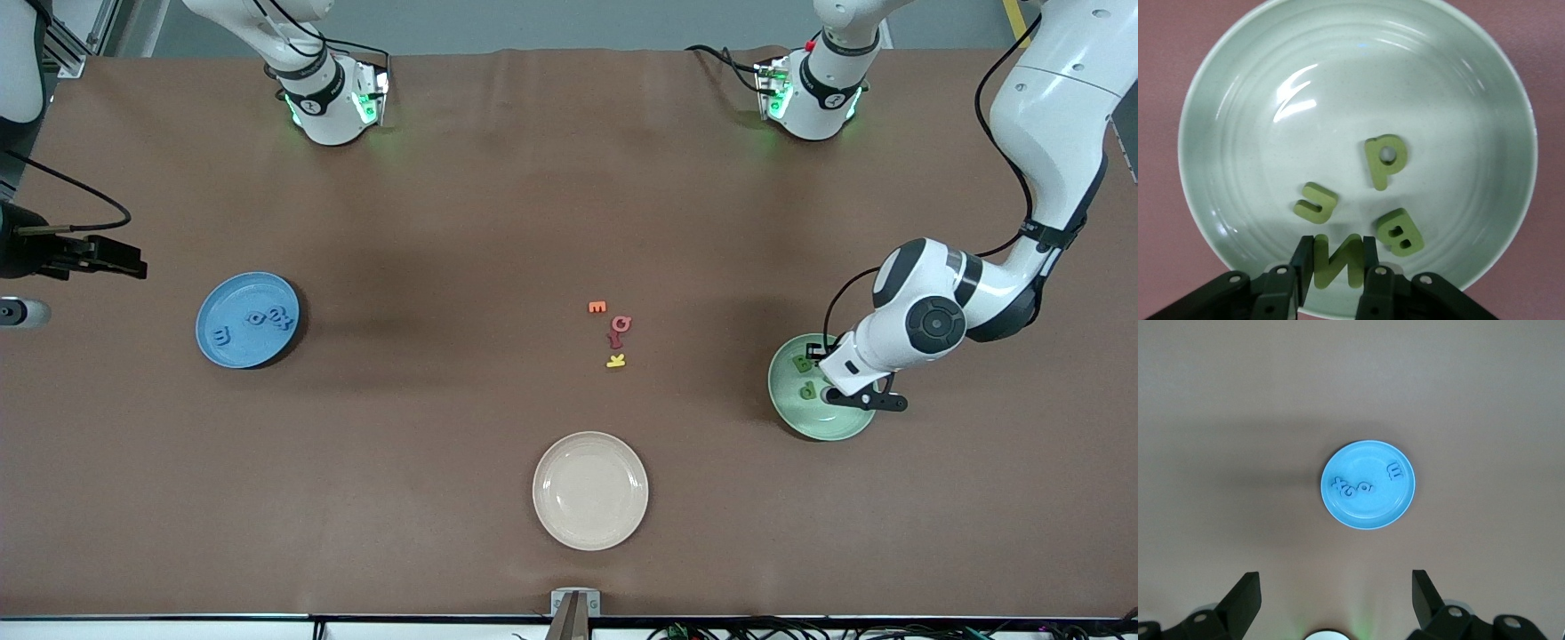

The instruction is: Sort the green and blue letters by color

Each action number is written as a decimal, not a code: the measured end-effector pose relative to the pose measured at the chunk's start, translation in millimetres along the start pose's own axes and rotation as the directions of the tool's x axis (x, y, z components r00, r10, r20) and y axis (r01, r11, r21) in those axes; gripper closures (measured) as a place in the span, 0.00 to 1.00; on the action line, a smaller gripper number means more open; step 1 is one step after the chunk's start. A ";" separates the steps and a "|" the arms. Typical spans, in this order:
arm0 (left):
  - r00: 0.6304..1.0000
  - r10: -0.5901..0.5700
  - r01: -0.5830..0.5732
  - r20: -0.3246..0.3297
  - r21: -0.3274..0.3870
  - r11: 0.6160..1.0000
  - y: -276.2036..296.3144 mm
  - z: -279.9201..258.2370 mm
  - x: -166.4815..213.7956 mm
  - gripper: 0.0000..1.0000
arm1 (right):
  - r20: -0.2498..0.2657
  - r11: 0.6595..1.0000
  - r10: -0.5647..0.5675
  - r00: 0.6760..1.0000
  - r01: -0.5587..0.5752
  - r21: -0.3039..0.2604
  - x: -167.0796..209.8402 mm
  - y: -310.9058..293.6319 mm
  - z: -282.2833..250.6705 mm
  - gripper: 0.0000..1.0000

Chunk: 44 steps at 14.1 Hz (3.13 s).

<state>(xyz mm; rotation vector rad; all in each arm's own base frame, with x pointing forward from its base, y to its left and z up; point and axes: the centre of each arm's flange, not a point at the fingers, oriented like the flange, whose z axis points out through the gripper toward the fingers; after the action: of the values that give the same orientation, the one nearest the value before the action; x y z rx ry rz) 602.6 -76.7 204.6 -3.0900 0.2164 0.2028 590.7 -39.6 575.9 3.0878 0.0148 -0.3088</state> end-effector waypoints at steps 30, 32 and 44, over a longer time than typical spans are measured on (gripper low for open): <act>0.997 0.078 -0.077 0.008 -0.126 0.989 -55.5 -78.7 -6.6 0.00 | -0.129 1.000 0.004 0.992 0.000 0.029 -117.5 -3.3 -64.4 0.00; 0.997 0.074 -0.074 -0.008 -0.113 0.991 -69.3 -109.6 -15.0 0.00 | -0.137 1.000 0.005 0.991 -0.001 0.028 -116.7 -3.1 -66.6 0.00; 0.986 -0.075 0.077 -0.152 0.007 0.997 -102.2 -298.6 -78.0 0.00 | -0.109 1.000 -0.007 0.994 0.010 0.030 -104.1 -2.2 -63.7 0.00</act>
<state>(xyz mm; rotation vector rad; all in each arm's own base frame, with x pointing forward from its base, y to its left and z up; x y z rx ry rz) 578.5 21.2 513.6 -3.0955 0.1035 -0.0363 501.2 -35.6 658.8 3.1316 0.0263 -0.1412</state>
